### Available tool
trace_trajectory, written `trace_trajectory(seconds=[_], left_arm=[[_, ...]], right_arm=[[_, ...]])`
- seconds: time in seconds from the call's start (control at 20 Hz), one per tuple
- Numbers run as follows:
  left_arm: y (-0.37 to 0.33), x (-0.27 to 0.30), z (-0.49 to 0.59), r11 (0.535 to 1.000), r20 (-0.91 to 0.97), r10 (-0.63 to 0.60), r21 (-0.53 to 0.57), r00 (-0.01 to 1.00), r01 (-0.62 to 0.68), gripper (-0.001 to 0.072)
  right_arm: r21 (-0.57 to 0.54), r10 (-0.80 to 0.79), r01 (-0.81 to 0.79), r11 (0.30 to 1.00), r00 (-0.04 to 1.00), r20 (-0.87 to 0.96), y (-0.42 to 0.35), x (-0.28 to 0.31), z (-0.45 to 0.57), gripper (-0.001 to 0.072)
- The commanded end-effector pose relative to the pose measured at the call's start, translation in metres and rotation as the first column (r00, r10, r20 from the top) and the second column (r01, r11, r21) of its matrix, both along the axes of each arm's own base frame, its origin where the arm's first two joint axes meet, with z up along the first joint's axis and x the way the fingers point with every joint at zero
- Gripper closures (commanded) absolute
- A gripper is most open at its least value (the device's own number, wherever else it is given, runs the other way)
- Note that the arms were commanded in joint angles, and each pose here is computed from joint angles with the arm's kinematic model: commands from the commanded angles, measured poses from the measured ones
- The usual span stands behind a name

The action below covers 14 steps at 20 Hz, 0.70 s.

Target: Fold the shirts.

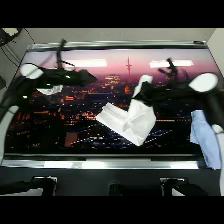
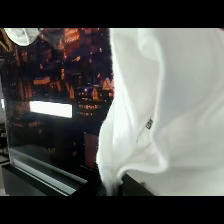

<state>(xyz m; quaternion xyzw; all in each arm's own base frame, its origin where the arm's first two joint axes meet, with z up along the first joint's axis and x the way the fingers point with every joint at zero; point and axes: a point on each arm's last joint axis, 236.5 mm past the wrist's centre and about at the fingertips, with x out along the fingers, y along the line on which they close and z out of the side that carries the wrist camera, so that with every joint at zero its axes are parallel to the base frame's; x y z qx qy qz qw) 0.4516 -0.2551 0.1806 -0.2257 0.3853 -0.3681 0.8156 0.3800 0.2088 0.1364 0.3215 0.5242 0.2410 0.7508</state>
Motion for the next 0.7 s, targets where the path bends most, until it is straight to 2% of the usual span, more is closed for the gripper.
trace_trajectory(seconds=[0.0, 0.2, 0.25, 0.3, 0.35, 0.5, 0.65], left_arm=[[0.052, -0.008, 0.057, 0.996, 0.124, 0.086, 0.008, 0.989, -0.088, 0.0678], [0.054, -0.024, 0.080, 0.997, 0.167, 0.077, 0.005, 0.983, -0.079, 0.0678], [0.053, -0.026, 0.079, 0.997, 0.162, 0.071, 0.007, 0.984, -0.073, 0.0678], [0.053, -0.026, 0.078, 0.997, 0.160, 0.071, 0.008, 0.985, -0.073, 0.0678], [0.053, -0.025, 0.076, 0.997, 0.157, 0.070, 0.009, 0.985, -0.073, 0.0678], [0.055, -0.028, 0.074, 0.998, 0.150, 0.062, 0.021, 0.987, -0.066, 0.0677], [0.058, -0.030, 0.066, 0.996, 0.142, 0.051, 0.061, 0.989, -0.060, 0.0677]], right_arm=[[0.070, 0.009, -0.006, 0.998, 0.998, -0.055, 0.069, 0.026, -0.052, 0.0666], [0.101, 0.019, 0.002, 0.995, 0.977, -0.211, 0.098, 0.027, -0.114, 0.0663], [0.114, 0.015, 0.013, 0.993, 0.970, -0.243, 0.101, 0.027, -0.123, 0.0548], [0.130, 0.012, 0.024, 0.991, 0.964, -0.267, 0.104, 0.028, -0.128, 0.0235], [0.122, 0.011, 0.021, 0.992, 0.968, -0.252, 0.099, 0.032, -0.130, 0.0060], [0.061, -0.032, 0.044, 0.997, 0.983, -0.182, 0.053, 0.049, -0.117, 0.0062], [-0.091, -0.102, 0.091, 0.992, 0.987, -0.124, -0.042, 0.053, -0.098, 0.0063]])
